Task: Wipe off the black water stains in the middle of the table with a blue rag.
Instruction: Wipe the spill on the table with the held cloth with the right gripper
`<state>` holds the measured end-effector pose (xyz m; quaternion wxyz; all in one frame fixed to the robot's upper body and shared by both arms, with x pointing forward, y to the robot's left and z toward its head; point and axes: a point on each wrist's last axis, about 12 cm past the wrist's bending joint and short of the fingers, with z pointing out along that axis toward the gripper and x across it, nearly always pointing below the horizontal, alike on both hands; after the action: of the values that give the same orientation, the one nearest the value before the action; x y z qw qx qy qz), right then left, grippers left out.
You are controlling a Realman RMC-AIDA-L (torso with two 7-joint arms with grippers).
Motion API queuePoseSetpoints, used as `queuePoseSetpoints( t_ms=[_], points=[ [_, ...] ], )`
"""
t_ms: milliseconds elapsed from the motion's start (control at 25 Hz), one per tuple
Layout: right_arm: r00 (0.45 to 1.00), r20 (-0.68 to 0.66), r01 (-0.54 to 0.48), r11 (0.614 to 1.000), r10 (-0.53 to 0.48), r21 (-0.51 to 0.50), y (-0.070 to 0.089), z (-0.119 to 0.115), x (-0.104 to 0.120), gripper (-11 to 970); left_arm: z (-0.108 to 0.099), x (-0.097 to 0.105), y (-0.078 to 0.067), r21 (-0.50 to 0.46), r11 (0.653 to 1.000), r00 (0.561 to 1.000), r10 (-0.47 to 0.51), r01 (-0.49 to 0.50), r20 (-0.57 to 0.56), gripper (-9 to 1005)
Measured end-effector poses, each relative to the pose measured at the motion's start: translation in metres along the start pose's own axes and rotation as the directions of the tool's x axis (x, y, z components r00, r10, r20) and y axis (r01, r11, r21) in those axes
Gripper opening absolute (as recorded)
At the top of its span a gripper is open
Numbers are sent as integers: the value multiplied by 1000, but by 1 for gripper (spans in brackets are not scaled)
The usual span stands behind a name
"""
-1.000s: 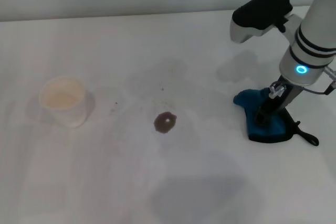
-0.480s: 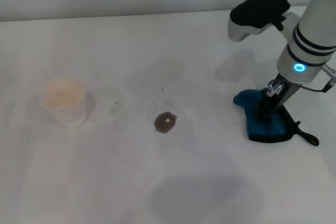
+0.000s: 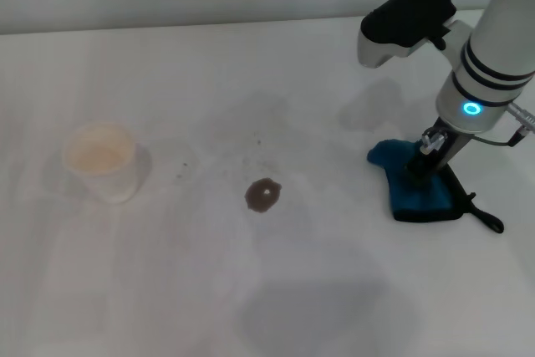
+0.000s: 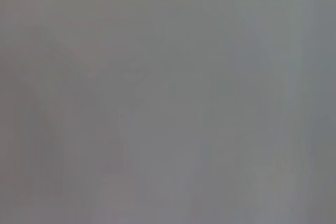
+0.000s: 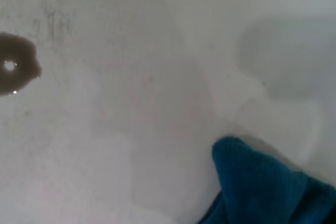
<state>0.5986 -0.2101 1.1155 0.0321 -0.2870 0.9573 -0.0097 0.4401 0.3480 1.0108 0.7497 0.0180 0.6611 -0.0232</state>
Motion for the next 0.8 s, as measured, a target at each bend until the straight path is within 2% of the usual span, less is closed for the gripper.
queuePoseSetpoints(
  t_ms=[160, 400, 520, 800],
  points=[
    [999, 24, 34, 999, -34, -11, 9, -3, -9, 73, 0, 0, 0, 0, 1000, 1000, 1, -1, 1, 880],
    [988, 78, 138, 990, -135, -38, 40, -10, -32, 74, 4, -1, 0, 7, 1000, 1000, 2, -2, 8, 881],
    [978, 96, 191, 981, -187, -37, 60, -11, -43, 73, 5, -2, -1, 10, 1000, 1000, 2, -2, 11, 881],
    [933, 90, 350, 937, -347, -15, 122, -5, -63, 74, 11, -4, -2, 24, 1000, 1000, 3, -4, 24, 881]
  ],
)
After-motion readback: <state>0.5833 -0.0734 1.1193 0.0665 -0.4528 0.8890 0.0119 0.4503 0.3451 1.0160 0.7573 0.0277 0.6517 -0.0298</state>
